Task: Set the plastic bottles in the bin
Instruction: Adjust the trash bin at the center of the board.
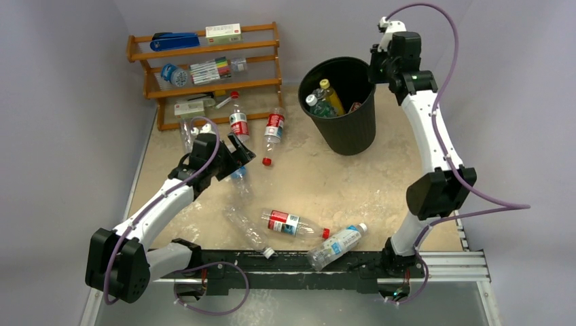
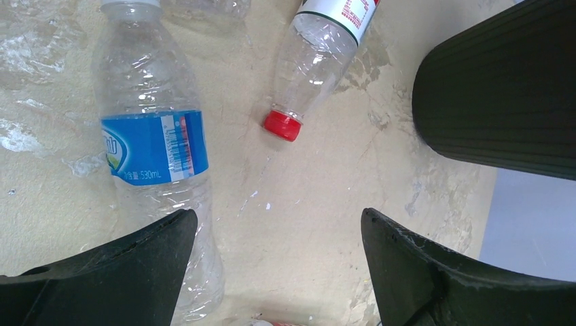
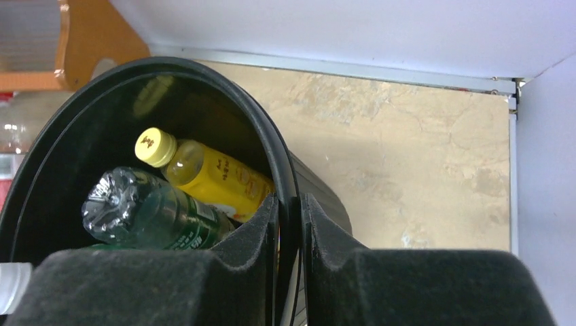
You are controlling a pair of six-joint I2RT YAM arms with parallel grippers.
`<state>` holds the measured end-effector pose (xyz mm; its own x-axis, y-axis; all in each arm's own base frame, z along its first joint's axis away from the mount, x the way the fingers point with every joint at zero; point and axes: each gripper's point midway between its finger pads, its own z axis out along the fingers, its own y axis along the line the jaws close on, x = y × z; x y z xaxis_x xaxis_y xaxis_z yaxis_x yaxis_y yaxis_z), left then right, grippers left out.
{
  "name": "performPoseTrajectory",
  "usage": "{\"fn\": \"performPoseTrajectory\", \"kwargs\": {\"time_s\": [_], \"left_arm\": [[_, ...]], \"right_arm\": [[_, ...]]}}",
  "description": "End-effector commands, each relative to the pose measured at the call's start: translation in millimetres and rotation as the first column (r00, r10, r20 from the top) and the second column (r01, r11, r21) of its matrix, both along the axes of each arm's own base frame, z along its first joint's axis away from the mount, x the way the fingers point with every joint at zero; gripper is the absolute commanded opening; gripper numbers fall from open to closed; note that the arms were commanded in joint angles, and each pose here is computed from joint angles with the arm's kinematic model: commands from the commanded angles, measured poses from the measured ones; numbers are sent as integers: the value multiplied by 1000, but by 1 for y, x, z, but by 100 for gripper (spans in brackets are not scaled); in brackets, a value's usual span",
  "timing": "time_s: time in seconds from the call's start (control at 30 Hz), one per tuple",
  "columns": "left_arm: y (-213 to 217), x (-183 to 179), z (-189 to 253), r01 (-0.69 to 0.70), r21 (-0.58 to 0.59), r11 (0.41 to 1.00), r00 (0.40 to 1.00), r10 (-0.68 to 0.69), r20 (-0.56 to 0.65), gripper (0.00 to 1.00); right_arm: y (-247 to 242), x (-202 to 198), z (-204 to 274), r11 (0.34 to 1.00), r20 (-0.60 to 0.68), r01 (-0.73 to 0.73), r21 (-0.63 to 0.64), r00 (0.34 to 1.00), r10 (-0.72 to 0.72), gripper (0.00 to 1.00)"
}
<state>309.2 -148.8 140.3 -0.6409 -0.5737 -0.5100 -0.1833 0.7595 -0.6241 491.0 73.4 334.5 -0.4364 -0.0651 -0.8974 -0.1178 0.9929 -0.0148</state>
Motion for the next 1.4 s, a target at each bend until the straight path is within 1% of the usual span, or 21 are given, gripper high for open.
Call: {"fn": "performPoseTrajectory", "kwargs": {"time_s": [0.0, 0.1, 0.2, 0.3, 0.47, 0.57, 0.73, 0.83, 0.87, 0.9, 1.0, 1.1, 1.17, 1.27, 1.37], "left_arm": [[1, 11, 33, -3, -2, 1000, 996, 3, 89, 91], [3, 11, 34, -6, 8, 1000, 996, 6, 87, 91], [4, 12, 35, -9, 13, 1000, 996, 7, 87, 91], [4, 12, 37, -12, 16, 1000, 996, 10, 88, 91], [4, 14, 39, -12, 16, 1000, 996, 11, 92, 91], [2, 15, 40, -6, 13, 1000, 996, 5, 90, 91], [1, 19, 51, 3, 17, 1000, 994, -5, 108, 92], [-1, 22, 59, 18, 21, 1000, 993, -20, 115, 92], [-2, 23, 61, 23, 24, 999, 993, -25, 116, 92], [-3, 24, 65, 27, 26, 999, 992, -30, 119, 92], [-4, 27, 75, 36, 28, 999, 990, -40, 135, 92], [-6, 29, 87, 50, 31, 998, 986, -55, 155, 92], [-6, 28, 95, 60, 38, 997, 984, -65, 165, 92], [-6, 27, 108, 65, 43, 997, 980, -71, 186, 92], [-5, 24, 116, 66, 41, 997, 979, -73, 189, 92]], "right_arm": [[8, 23, 51, 980, 191, -105, 170, 979, 72, 11], [2, 36, 37, 972, 185, -108, 207, 980, 69, 12], [-5, 47, 27, 966, 179, -104, 237, 982, 62, 15], [-20, 57, 8, 966, 129, -52, 254, 991, 20, 20], [-37, 49, 2, 964, 100, -1, 267, 995, -26, 40], [-44, 42, 8, 964, 98, 15, 266, 994, -43, 46], [-56, 29, 29, 967, 109, 58, 247, 990, -87, 60], [-66, 23, 42, 969, 112, 95, 227, 986, -123, 73], [-70, 21, 46, 969, 112, 109, 220, 984, -136, 82], [-72, 18, 47, 970, 102, 123, 211, 984, -147, 87], [-76, 10, 58, 971, 117, 135, 198, 980, -161, 92], [-74, -4, 75, 972, 154, 121, 201, 976, -153, 96], [-76, -14, 88, 977, 190, 118, 178, 970, -152, 97], [-54, -40, 102, 982, 215, 11, 187, 975, -52, 99], [-13, -69, 112, 977, 243, -118, 176, 967, 73, 99]]}}
